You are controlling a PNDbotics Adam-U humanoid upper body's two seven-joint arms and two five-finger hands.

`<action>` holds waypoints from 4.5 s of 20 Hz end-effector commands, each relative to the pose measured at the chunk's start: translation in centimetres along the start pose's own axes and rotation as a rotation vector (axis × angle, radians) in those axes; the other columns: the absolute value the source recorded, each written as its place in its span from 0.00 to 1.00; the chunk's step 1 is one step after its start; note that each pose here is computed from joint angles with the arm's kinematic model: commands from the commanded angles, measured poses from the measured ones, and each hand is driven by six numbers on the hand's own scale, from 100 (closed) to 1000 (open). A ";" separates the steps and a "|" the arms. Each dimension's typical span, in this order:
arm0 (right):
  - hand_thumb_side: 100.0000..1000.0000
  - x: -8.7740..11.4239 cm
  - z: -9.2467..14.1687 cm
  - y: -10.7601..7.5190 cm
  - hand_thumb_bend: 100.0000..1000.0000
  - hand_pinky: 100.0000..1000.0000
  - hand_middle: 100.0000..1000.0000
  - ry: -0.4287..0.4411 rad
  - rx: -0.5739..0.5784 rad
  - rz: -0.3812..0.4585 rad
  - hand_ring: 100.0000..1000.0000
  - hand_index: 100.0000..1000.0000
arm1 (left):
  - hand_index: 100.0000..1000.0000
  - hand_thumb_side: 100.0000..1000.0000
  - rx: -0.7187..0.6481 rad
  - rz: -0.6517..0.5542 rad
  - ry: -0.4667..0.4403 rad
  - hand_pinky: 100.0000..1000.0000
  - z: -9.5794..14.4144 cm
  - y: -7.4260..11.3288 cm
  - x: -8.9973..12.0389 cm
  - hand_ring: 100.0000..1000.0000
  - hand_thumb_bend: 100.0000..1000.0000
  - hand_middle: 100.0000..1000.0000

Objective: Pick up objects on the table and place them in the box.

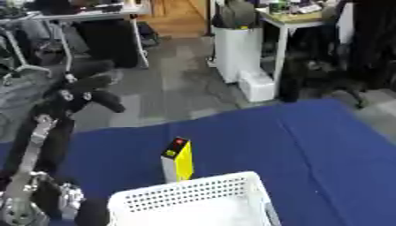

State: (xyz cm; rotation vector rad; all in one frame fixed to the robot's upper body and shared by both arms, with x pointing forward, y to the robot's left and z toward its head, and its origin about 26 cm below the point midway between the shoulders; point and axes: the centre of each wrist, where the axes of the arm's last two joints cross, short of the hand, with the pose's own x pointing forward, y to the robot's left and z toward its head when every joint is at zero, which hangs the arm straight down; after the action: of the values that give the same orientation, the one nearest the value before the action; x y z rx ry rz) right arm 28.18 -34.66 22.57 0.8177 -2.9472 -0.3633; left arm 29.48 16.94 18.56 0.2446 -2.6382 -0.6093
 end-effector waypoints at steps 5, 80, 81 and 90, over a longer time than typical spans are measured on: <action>0.92 -0.6 -1.2 0.9 0.06 0.16 0.35 0.001 -0.015 -0.007 0.24 0.49 | 0.83 0.71 0.027 -0.034 -0.001 0.58 0.1 0.6 0.1 0.50 0.91 0.83; 1.00 -1.9 0.9 2.0 0.00 0.06 0.19 0.079 -0.025 -0.051 0.16 0.34 | 0.77 1.00 -1.104 -0.555 0.877 0.38 -5.2 -0.3 -17.7 0.76 0.94 0.76; 1.00 -1.9 0.9 2.0 0.00 0.06 0.19 0.080 -0.026 -0.050 0.16 0.34 | 0.77 1.00 -1.117 -0.556 0.874 0.35 -5.3 -0.5 -17.6 0.75 0.93 0.75; 1.00 -2.1 0.7 2.1 0.00 0.06 0.19 0.094 -0.031 -0.047 0.16 0.34 | 0.74 0.92 -1.189 -0.604 0.878 0.31 -6.0 -1.1 -17.5 0.74 0.89 0.72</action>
State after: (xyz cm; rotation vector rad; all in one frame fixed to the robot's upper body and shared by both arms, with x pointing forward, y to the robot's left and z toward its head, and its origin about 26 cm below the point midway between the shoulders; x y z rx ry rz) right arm 28.85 -31.86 21.36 0.8601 -2.8093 -0.3992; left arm 47.52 18.35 15.01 0.6648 -1.0448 -1.6345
